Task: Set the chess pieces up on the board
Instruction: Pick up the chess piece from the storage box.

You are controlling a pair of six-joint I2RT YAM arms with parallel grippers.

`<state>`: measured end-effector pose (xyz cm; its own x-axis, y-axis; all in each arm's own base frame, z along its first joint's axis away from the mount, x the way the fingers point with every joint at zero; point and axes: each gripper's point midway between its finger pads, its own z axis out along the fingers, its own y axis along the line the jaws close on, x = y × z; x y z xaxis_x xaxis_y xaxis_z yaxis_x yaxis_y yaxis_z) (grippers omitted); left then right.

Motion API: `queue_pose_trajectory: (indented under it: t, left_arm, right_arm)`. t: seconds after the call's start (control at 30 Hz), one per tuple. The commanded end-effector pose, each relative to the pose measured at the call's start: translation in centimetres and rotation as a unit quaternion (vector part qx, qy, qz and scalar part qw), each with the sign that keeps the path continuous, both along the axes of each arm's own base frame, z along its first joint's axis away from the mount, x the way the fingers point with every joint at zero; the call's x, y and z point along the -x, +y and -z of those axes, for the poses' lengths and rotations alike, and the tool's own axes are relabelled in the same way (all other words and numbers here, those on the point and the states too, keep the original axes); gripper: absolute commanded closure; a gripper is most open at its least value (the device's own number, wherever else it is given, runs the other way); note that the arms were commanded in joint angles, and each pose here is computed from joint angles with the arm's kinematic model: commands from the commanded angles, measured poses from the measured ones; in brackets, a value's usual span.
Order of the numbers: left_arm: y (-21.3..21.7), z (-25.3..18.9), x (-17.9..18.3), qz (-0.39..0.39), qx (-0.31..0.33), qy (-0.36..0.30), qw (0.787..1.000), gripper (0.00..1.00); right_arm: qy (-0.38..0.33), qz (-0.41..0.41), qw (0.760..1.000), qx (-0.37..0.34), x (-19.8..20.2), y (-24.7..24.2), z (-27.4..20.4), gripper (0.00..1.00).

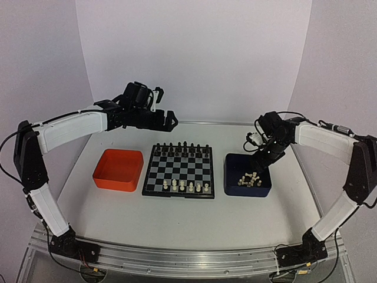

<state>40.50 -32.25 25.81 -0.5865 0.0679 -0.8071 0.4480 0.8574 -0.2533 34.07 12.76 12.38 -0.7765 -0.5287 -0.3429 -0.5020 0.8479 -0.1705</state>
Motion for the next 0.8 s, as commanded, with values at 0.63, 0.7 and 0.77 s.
queue_pose_trajectory:
  t: [0.63, 0.7, 0.77]
  left_arm:
    - [-2.0, 0.4, -0.5, 0.024, 0.034, 0.008, 0.999, 0.00]
    - [-2.0, 0.6, -0.6, 0.023, 0.033, 0.011, 0.999, 0.00]
    - [-2.1, 0.9, -0.6, 0.023, 0.031, 0.015, 0.999, 0.00]
  right_arm:
    - [0.076, -0.007, 0.997, 0.034, -3.6, -0.9, 6.2, 0.41]
    - [0.077, -0.007, 0.996, 0.039, -3.7, -0.9, 6.5, 0.43]
    - [0.077, -0.006, 0.996, 0.042, -3.9, -0.9, 6.7, 0.46]
